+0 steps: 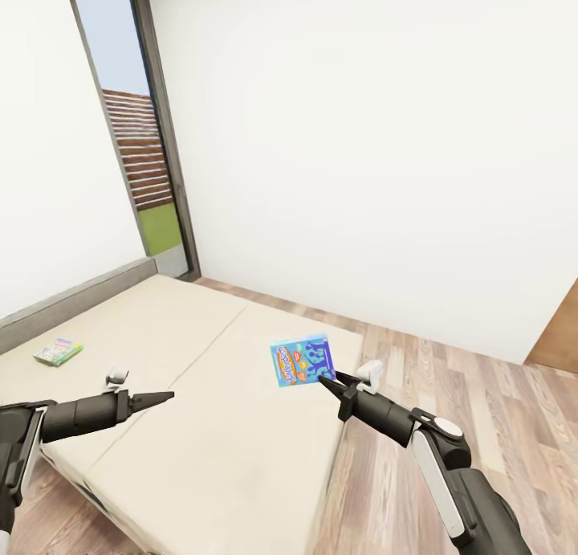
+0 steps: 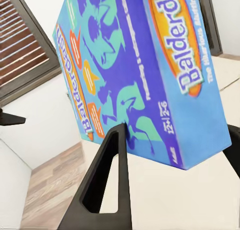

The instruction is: Put all the toys in the child's room - the three board games (two on the bed and one on the table), the two jigsaw puzzles on the table, and the tennis ball on the table - inside the toy box on the table in the child's room.

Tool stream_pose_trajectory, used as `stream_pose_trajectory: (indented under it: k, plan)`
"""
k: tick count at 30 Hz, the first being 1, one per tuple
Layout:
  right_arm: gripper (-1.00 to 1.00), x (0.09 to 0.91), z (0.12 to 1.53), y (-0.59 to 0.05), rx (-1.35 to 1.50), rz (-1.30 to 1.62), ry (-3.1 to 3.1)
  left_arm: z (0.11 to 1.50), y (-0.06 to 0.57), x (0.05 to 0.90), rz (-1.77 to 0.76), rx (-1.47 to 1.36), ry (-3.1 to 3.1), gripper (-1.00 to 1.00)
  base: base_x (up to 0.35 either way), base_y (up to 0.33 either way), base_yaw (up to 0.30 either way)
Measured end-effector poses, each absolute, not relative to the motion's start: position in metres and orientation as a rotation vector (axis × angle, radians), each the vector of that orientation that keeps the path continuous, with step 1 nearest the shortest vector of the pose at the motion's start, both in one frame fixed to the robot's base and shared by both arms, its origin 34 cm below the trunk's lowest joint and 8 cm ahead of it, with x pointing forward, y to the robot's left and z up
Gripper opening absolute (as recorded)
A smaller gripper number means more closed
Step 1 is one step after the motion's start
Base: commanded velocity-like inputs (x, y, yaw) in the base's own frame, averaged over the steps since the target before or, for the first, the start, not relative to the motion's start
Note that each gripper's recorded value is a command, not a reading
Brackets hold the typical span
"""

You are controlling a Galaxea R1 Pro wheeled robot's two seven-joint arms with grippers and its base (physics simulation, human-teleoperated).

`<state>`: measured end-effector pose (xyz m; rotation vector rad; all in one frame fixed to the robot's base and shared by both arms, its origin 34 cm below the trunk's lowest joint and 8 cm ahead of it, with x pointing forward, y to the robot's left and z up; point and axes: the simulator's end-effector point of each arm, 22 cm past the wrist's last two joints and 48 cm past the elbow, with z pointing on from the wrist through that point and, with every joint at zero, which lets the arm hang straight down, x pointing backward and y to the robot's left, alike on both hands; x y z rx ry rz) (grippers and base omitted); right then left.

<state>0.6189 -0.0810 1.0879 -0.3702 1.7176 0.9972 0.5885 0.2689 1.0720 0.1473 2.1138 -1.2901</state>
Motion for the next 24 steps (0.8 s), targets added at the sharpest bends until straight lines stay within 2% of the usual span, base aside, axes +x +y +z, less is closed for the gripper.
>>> stream_pose_trajectory:
  k: [16, 24]
  plan:
    - [-1.00, 0.617, 1.099, -0.081, -0.380, 0.991, 1.699, 1.082, 0.267, 0.587, -1.288, 0.161, 2.093, 1.00, 0.000, -0.297, 0.196]
    - [-1.00, 0.616, 1.104, -0.081, -0.384, 0.987, 1.690, 1.087, 0.267, 0.586, -1.284, 0.167, 2.084, 1.00, 0.000, -0.075, 0.207]
